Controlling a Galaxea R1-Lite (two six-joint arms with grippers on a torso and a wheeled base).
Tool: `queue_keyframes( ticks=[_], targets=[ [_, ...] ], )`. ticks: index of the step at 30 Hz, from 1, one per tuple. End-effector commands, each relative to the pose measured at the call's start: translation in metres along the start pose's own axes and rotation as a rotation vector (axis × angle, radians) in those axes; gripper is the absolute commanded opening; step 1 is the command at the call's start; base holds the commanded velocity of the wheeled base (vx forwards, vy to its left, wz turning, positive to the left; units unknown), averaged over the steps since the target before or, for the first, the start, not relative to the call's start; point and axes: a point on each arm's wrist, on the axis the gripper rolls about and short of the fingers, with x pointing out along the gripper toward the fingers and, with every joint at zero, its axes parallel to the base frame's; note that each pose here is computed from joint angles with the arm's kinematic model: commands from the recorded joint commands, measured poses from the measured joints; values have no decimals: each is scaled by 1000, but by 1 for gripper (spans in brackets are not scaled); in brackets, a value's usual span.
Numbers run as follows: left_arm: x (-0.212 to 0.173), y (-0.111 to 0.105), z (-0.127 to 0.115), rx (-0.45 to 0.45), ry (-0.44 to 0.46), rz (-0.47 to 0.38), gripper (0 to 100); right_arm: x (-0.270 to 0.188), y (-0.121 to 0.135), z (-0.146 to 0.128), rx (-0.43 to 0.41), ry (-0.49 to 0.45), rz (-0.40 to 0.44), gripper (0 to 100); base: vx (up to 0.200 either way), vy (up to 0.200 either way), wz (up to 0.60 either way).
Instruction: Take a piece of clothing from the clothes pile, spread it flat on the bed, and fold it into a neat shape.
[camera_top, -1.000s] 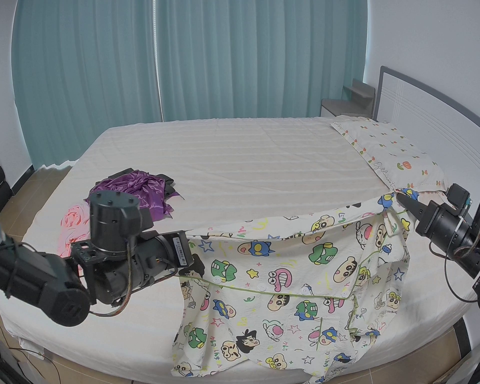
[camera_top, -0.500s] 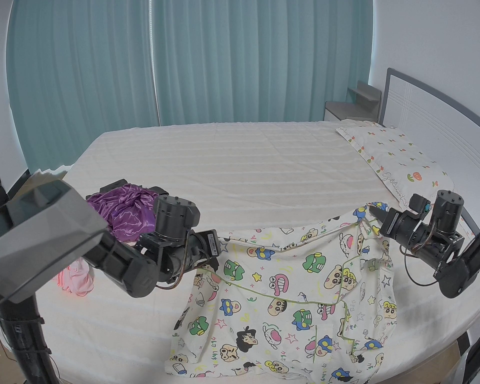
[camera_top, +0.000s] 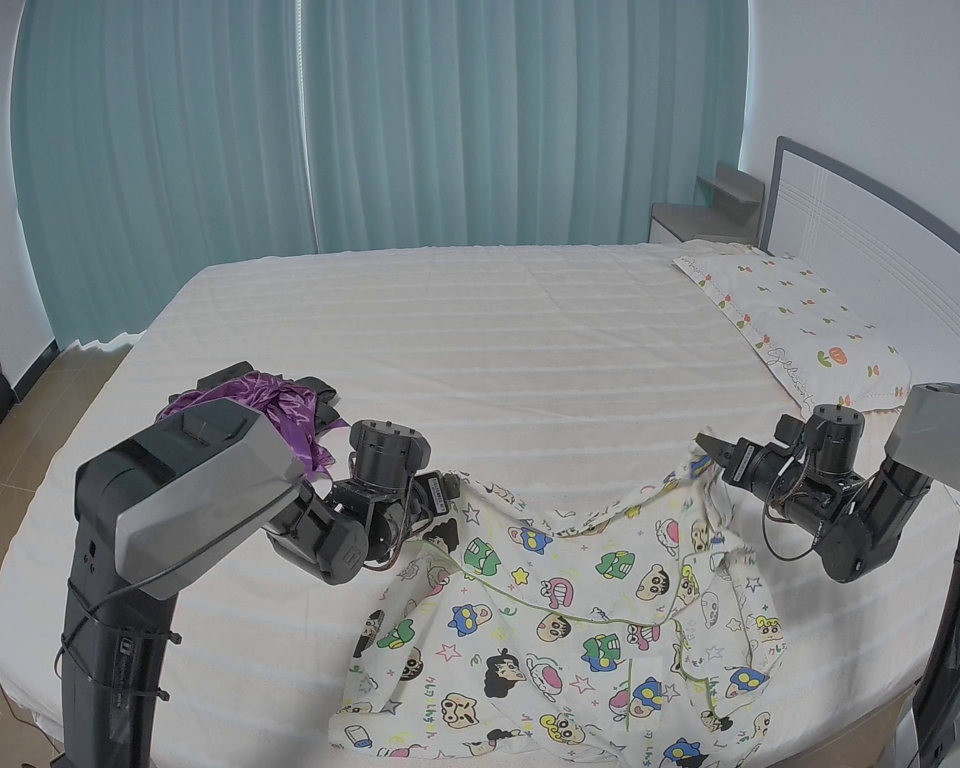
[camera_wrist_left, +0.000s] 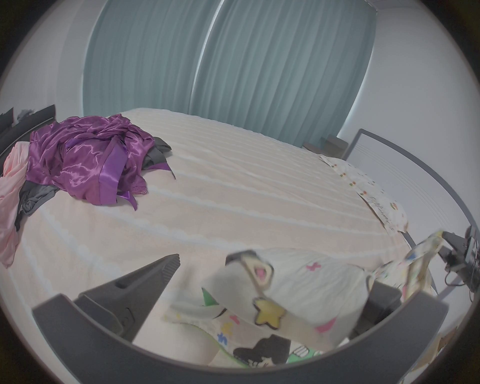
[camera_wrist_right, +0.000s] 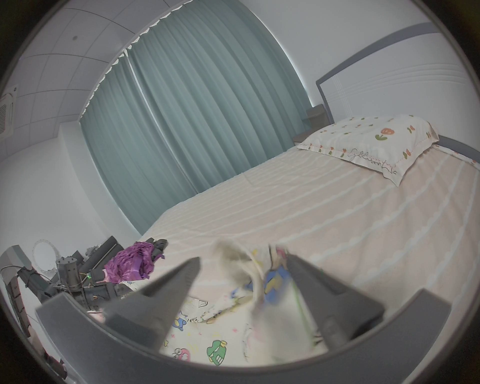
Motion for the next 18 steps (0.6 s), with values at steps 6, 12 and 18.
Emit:
queue_keyframes(
  ticks=[6,12,18],
  targets=[
    [40,29,1,-42,-67,124,100,24,-40,-8,30,-45,-172,100,0,0,0],
    [51,50,30,-75,-131,156,100,-1,-62,-10,62,6,-228,100,0,0,0],
    [59,62,59,-81,-127,200,100,-35,-74,-13,101,112,-171,100,0,0,0]
  ],
)
